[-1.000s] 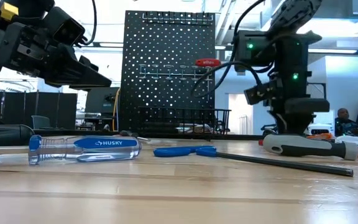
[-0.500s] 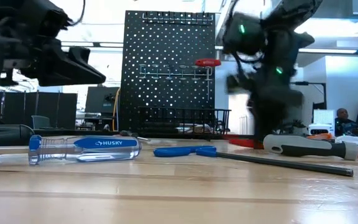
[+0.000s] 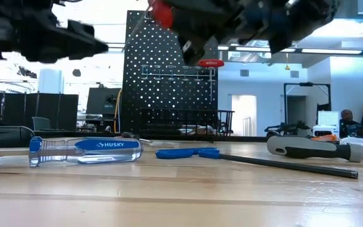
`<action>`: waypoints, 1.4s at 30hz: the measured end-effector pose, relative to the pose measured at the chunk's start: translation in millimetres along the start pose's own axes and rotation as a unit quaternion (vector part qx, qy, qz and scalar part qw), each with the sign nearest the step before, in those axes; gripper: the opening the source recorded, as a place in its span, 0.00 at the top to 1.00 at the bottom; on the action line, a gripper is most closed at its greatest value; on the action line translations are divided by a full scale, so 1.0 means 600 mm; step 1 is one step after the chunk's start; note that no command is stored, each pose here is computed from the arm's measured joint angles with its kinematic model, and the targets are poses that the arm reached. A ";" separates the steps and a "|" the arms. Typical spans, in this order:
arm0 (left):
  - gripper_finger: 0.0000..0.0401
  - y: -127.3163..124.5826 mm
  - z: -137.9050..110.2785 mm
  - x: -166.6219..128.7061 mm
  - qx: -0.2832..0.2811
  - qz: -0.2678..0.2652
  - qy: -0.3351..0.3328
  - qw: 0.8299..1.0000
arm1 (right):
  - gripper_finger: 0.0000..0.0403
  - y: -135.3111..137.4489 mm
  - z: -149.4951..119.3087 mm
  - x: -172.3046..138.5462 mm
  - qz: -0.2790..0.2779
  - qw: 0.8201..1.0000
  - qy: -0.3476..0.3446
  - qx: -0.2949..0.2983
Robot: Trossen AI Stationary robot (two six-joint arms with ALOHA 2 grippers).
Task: Hang tools onto peg board
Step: Hang the red Allen wrench on the pegboard
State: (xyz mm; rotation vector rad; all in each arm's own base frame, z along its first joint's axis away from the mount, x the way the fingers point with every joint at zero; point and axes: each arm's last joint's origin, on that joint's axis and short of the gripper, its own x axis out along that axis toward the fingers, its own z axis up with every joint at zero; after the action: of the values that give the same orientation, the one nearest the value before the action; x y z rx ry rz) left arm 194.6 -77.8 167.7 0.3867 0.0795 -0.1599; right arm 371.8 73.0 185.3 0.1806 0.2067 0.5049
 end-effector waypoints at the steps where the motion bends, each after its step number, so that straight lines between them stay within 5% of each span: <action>1: 0.65 0.001 0.006 0.003 0.002 0.000 -0.006 1.000 | 0.80 -0.002 -0.002 0.003 0.000 1.000 0.000 0.007; 6: 0.51 0.006 0.032 0.020 0.066 0.006 -0.001 0.998 | 0.80 -0.008 -0.004 0.025 0.007 1.000 -0.003 0.011; 12: 0.50 0.014 0.052 0.043 0.106 0.005 0.069 0.992 | 0.80 -0.014 -0.013 0.044 0.018 1.000 0.011 0.017; 30: 0.97 0.010 0.054 0.048 0.055 -0.042 0.106 0.992 | 0.79 -0.018 -0.006 0.041 0.021 1.000 0.004 0.010; 38: 1.00 0.008 0.046 0.045 -0.008 -0.034 0.114 0.993 | 0.67 -0.041 -0.020 0.032 -0.002 0.998 0.056 0.033; 42: 1.00 0.010 0.033 0.037 -0.041 0.018 0.103 0.994 | 0.57 -0.062 -0.028 0.020 -0.041 0.993 0.094 0.054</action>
State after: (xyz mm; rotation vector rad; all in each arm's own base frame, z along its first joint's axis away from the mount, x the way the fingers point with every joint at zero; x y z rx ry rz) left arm 218.5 -82.7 185.9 0.3213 0.2811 -0.0802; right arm 395.0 49.0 158.9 0.2288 0.4236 0.4288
